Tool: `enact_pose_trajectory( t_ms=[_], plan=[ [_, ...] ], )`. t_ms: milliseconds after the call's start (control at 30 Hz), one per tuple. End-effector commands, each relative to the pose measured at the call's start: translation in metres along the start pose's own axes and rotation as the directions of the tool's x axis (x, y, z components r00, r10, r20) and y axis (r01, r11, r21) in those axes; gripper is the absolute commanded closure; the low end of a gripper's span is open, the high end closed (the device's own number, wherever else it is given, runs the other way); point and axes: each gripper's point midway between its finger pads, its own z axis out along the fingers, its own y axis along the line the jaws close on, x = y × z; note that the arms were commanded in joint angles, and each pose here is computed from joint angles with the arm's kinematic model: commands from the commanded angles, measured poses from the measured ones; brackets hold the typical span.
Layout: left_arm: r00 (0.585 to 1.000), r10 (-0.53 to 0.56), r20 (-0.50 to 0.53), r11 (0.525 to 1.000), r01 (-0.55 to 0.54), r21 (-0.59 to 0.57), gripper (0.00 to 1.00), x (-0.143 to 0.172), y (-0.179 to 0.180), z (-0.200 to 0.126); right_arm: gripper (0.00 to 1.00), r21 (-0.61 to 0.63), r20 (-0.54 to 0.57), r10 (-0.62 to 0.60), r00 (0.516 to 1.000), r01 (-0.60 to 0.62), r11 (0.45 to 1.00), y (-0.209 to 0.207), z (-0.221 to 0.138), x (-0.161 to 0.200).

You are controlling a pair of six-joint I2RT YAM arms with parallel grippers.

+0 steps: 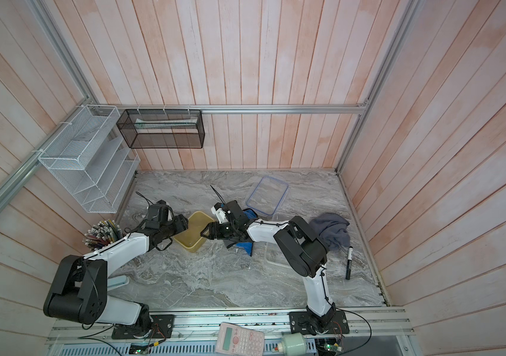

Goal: Wipe the insides of the lunch boxes
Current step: Adjust the lunch box at the center of the board.

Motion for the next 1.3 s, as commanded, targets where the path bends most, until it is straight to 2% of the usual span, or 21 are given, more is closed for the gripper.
enact_pose_trajectory(
  t_ms=[0,200,600,767,1033,1267],
  plan=[
    [0.999,-0.021,-0.030,0.999,0.022,0.025,0.29,0.013,-0.007,-0.005,0.37,0.009,0.012,-0.019,1.000,0.019,1.000,0.000,0.008,-0.013],
    [0.998,-0.055,-0.032,0.998,0.056,0.028,0.29,0.018,-0.007,-0.012,0.38,-0.021,0.010,-0.029,1.000,0.029,0.999,0.007,0.014,-0.021],
    [0.994,-0.092,0.063,0.995,0.093,-0.018,0.28,-0.007,0.005,-0.035,0.31,-0.015,0.052,0.052,0.997,-0.052,0.999,-0.016,-0.006,-0.033],
    [0.995,-0.085,0.046,0.996,0.083,0.039,0.27,-0.004,-0.004,-0.025,0.32,-0.049,0.030,0.072,0.997,-0.071,0.996,-0.016,-0.001,-0.028],
    [0.998,-0.055,0.002,0.996,0.055,0.067,0.27,0.003,-0.009,-0.005,0.34,-0.111,-0.009,0.061,0.998,-0.061,0.992,-0.002,0.019,-0.035],
    [0.997,-0.080,-0.016,0.993,0.081,0.089,0.29,0.011,-0.009,-0.004,0.35,-0.145,-0.002,0.086,0.996,-0.086,0.986,0.000,0.026,-0.042]
  ],
)
